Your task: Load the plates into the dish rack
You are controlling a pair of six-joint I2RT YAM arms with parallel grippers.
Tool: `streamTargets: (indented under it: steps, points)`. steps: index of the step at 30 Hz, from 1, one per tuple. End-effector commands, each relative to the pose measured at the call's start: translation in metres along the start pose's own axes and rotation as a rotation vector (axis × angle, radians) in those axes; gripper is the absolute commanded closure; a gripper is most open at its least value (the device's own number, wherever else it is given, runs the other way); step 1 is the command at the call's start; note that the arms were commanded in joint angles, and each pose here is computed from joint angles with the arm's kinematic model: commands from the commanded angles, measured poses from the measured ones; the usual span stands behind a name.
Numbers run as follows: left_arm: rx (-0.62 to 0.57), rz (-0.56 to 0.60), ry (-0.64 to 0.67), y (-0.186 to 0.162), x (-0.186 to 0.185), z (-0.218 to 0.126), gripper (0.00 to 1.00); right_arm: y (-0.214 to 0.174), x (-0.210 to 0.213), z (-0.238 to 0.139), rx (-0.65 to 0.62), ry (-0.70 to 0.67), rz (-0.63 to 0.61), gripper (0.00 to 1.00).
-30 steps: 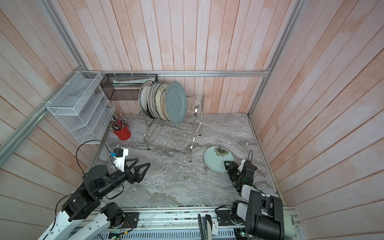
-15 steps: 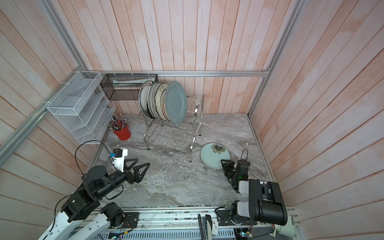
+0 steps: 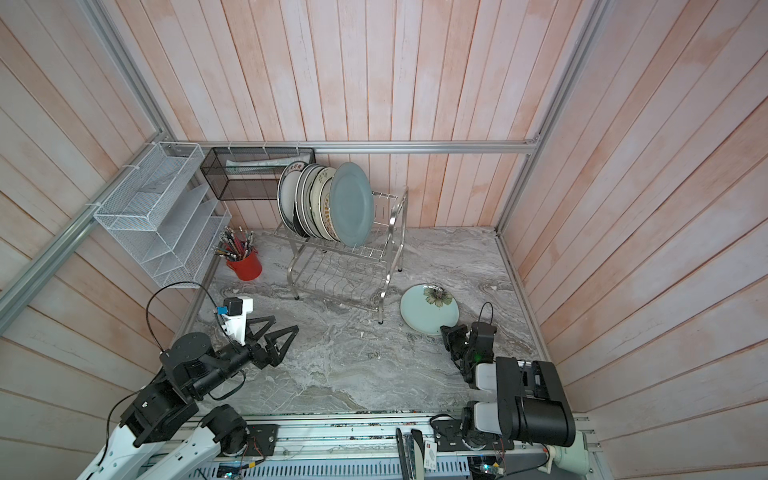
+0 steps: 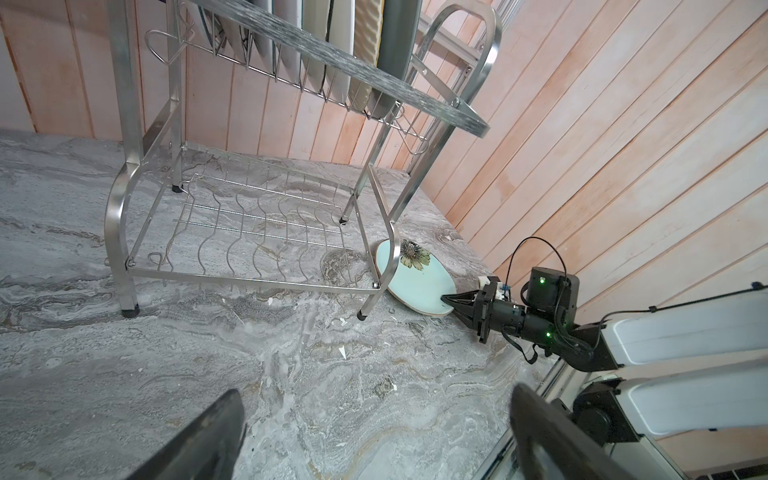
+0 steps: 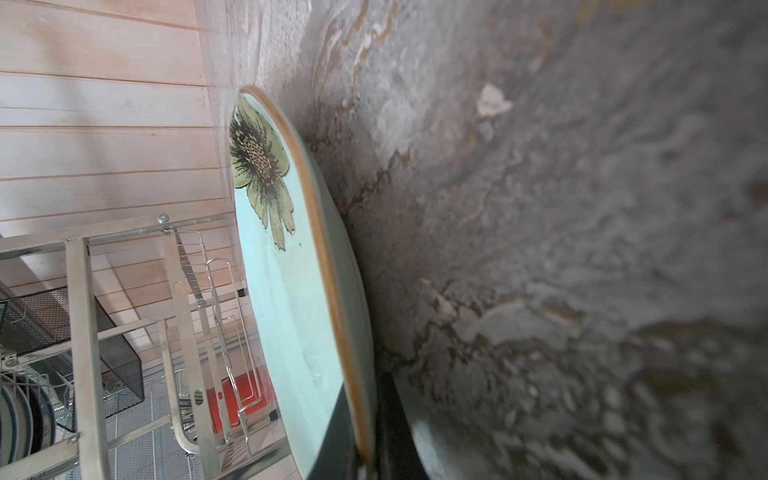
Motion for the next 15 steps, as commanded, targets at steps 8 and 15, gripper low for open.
streamTargets:
  steps: [8, 15]
  points:
    - [-0.032, -0.052, 0.057, -0.001, 0.011, 0.000, 0.00, -0.009, 0.054, -0.040, -0.018, 0.172, -0.101, 1.00]
    - [-0.057, -0.102, 0.004, -0.001, 0.006, 0.008, 0.00, -0.035, 0.079, -0.070, 0.079, 0.224, -0.215, 1.00]
Point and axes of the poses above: each gripper's point midway between its finger pads, its own z axis out along the fingers, its own x axis along the line the jaws close on, y = z × x, the point moved 2 cm from there along -z, back along the fingers, and after that the axes turned 4 degrees about z, right-handed, at the moved point
